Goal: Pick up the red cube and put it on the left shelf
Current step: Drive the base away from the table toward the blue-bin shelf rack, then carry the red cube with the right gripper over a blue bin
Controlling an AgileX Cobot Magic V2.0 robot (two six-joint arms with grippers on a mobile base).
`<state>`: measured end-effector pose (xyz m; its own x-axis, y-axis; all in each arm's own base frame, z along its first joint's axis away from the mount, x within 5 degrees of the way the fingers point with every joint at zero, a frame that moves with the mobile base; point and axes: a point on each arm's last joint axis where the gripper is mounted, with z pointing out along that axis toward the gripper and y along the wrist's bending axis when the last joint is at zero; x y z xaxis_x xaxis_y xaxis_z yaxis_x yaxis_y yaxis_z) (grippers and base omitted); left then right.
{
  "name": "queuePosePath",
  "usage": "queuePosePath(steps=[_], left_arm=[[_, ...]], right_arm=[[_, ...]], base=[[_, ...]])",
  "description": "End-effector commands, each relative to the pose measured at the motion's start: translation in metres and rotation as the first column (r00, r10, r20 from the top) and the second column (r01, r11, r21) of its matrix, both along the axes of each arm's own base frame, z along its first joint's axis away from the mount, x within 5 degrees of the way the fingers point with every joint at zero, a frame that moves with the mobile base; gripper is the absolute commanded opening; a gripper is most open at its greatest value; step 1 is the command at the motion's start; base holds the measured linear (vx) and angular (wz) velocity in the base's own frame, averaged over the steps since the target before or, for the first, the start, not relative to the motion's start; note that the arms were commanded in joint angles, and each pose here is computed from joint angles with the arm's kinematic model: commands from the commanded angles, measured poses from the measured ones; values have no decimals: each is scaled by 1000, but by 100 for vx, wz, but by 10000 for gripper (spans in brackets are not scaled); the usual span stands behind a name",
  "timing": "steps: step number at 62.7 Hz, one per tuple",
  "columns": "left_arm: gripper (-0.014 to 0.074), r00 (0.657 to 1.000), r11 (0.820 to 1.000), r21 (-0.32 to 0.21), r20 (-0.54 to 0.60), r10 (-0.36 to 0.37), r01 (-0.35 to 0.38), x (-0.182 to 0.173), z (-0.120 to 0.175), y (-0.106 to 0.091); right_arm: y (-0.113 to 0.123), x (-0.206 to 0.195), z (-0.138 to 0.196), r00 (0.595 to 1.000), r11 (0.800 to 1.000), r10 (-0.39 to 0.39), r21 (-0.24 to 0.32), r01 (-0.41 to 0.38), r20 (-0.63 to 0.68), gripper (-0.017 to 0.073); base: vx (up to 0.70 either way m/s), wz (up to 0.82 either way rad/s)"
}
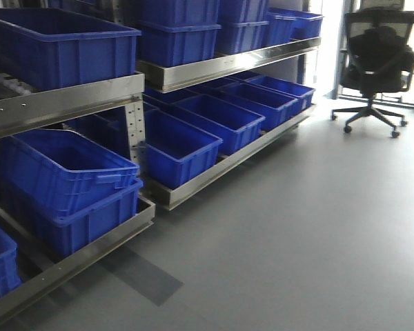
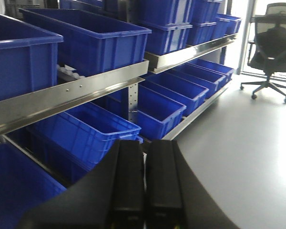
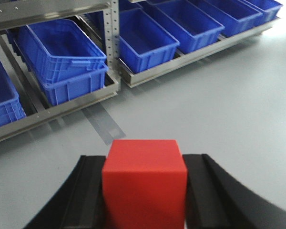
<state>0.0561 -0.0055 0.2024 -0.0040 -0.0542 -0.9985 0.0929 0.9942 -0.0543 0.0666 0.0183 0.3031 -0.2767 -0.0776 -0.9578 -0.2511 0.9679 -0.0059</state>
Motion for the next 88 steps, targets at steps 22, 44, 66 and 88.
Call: queuePosePath(steps=[22,44,66,88], left_arm=[[101,997,1000,-14,76,3,-2,0,1,0],[101,997,1000,-14,76,3,-2,0,1,0],[101,997,1000,-14,76,3,-2,0,1,0],[101,997,1000,-14,76,3,-2,0,1,0]], right_arm=[[-1,2,16,995,1000,-14,23,12,99,139],[-1,2,16,995,1000,-14,23,12,99,139],[-1,2,16,995,1000,-14,23,12,99,139],[-1,2,16,995,1000,-14,23,12,99,139]], base=[[60,67],[47,106],[32,47],[20,7]])
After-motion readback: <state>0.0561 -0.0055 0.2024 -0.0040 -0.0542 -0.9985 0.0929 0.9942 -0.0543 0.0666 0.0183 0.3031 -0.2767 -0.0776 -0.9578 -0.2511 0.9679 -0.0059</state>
